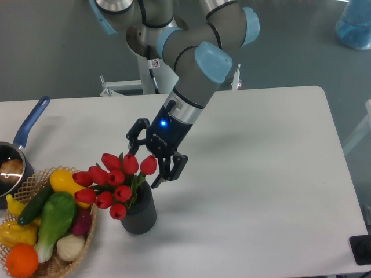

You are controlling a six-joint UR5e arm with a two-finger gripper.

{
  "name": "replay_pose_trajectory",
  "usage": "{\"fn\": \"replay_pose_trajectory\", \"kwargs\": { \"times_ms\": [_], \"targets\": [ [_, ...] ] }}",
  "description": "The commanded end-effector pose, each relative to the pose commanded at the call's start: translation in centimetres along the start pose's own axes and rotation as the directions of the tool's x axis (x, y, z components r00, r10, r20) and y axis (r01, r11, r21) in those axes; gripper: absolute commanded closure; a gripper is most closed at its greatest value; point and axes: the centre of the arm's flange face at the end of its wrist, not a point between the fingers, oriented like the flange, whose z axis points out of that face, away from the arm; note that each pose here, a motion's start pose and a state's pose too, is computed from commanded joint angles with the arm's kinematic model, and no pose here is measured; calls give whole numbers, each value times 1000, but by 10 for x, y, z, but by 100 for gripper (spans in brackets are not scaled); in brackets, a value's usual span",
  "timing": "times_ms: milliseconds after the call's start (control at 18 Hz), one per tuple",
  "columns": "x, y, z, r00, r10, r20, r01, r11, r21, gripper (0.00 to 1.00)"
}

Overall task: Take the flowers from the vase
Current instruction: 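Lower the open gripper around the tulip stems above the vase rim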

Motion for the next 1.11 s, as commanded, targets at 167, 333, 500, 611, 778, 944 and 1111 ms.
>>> {"fn": "replay_pose_trajectory", "kwargs": {
  "times_ms": [167,333,500,611,778,944,1111],
  "targets": [
    [-10,0,6,1000,4,-2,-4,1000,5,0],
    [-10,-3,13,1000,9,-21,-9,1000,26,0],
    [-13,1,19,1000,6,-31,-5,999,33,0],
    [-13,0,20,999,13,-30,-11,999,51,0],
    [-12,2,23,999,6,-42,-4,998,65,0],
    [-12,4,31,998,3,-64,3,996,90,0],
    [-13,4,32,996,-7,-87,19,990,137,0]
  ]
}}
